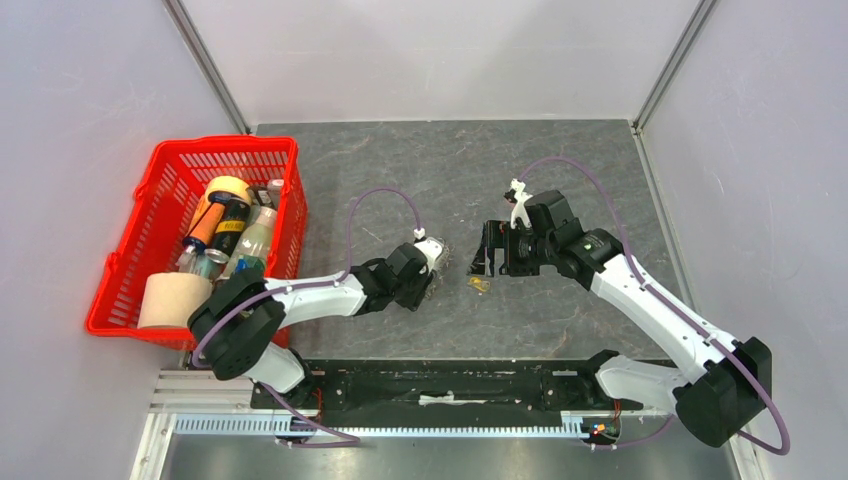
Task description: Put the keys on the keyring
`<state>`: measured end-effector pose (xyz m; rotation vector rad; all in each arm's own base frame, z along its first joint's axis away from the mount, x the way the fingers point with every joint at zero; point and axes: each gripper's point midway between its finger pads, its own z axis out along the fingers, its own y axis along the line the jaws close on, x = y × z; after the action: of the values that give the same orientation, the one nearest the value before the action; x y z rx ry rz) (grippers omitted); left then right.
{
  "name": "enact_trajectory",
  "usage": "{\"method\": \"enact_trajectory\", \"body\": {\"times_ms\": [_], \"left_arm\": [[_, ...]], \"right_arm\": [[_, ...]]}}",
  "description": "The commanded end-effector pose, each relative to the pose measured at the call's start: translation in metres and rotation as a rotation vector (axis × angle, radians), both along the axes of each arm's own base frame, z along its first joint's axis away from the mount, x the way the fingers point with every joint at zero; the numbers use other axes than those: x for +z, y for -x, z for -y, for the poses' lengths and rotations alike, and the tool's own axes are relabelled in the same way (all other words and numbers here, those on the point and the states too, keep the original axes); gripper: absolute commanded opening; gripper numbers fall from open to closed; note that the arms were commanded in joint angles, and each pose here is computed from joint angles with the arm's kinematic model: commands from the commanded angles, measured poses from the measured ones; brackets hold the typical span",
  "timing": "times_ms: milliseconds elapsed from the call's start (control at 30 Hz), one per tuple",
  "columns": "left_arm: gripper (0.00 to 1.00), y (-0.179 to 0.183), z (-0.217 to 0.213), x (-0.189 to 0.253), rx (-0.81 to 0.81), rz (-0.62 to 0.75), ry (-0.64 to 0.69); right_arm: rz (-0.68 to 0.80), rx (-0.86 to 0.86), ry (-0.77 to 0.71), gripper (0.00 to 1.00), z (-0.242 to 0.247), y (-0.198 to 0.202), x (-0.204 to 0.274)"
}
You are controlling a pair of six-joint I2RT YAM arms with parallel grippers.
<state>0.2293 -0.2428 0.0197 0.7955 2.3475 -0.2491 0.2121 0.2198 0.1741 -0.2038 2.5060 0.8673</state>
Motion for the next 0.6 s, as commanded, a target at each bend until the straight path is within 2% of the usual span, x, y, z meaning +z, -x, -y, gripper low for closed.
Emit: {"method": "enact_trajectory", "body": {"times_ms": [0,567], "left_arm": [[0.50,-0.0104,0.0163,0.0133,-0.037,0.049,0.043],[0.30,-0.0015,0.0138,0.0162,-0.033,0.028,0.070]], "right_arm": [[0.038,0.000,-0.030,0.96,-0.0032,-0.0018,0.0100],[0.048,-0.004,-0.043,0.96,-0.0027,0.0000,0.0148]]}}
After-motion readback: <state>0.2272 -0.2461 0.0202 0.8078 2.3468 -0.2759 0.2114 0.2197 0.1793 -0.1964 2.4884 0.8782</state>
